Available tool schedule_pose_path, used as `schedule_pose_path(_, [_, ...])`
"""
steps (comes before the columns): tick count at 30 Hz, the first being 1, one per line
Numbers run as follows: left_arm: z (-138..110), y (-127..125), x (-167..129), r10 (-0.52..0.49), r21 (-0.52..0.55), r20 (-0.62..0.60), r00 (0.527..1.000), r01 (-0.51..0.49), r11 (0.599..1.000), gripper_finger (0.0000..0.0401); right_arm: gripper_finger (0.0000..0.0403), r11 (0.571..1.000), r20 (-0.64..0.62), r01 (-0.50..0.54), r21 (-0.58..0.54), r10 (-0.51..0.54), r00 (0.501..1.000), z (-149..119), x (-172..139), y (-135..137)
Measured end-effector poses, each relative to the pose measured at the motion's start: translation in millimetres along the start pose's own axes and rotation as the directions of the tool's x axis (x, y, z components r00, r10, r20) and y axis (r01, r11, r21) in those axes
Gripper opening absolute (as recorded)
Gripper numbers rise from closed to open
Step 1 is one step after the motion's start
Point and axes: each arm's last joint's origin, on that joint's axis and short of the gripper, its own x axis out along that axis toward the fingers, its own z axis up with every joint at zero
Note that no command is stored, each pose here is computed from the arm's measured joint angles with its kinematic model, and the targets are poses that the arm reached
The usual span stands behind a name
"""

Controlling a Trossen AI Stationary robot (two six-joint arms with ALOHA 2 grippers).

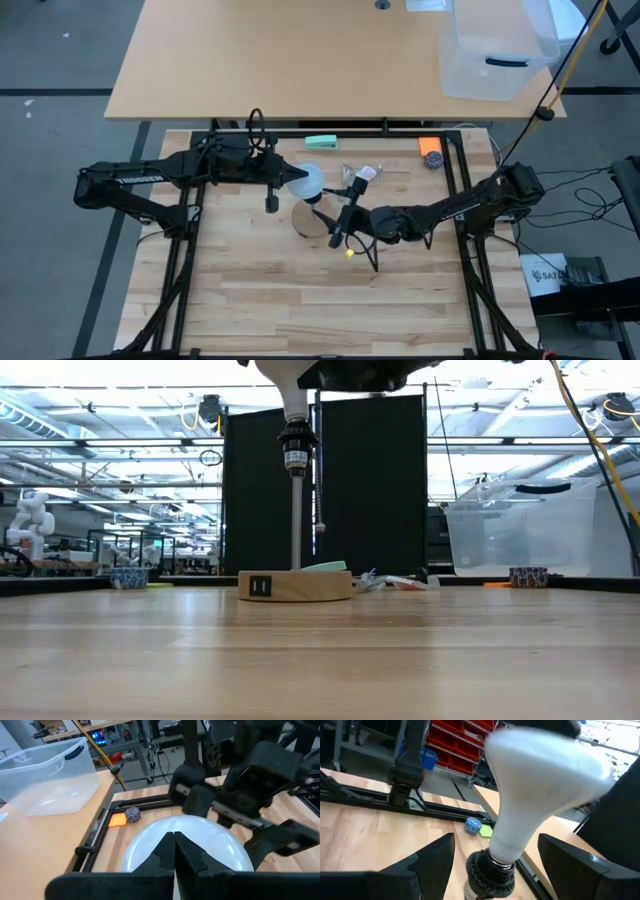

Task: Screw lightbulb
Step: Insert the lightbulb into the lamp socket

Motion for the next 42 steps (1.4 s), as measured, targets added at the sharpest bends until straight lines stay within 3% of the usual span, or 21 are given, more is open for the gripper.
schedule_pose_path(9, [-3.4,-0.5,23.6,-0.008,-0.019,0.008,1.000,0.008,1.000,0.0000,0.0266,1.000,0.130,-0.014,0.003,0.014,0.991,24.8,-20.1,3.3])
schedule_pose_path(23, [-4.6,-0.6,27.7,-0.008,-0.017,0.008,1.000,0.008,1.000,0.0000,0.0203,1.000,0.132,-0.012,0.009,0.011,0.991,25.2,-20.1,3.0])
schedule_pose_path(27, [-4.9,-0.7,27.7,-0.009,-0.005,0.005,1.000,0.009,1.000,0.0000,0.0161,0.999,0.076,-0.046,0.003,0.046,0.996,18.8,-21.1,8.0])
schedule_pose_path(31, [-5.4,-0.8,27.7,-0.010,0.000,-0.001,1.000,0.010,1.000,0.0000,0.0085,0.997,0.015,-0.073,-0.008,0.073,0.997,11.5,-21.5,11.8])
schedule_pose_path(35, [-5.7,-0.9,27.8,-0.010,0.004,-0.003,1.000,0.010,1.000,0.0000,0.0010,0.999,-0.018,0.012,0.030,-0.012,1.000,8.4,-15.6,3.7])
schedule_pose_path(42, [-5.7,-0.8,27.8,-0.009,0.005,-0.003,1.000,0.009,1.000,0.0000,0.0002,0.977,-0.077,0.191,0.090,-0.184,0.980,2.7,-5.4,-11.5])
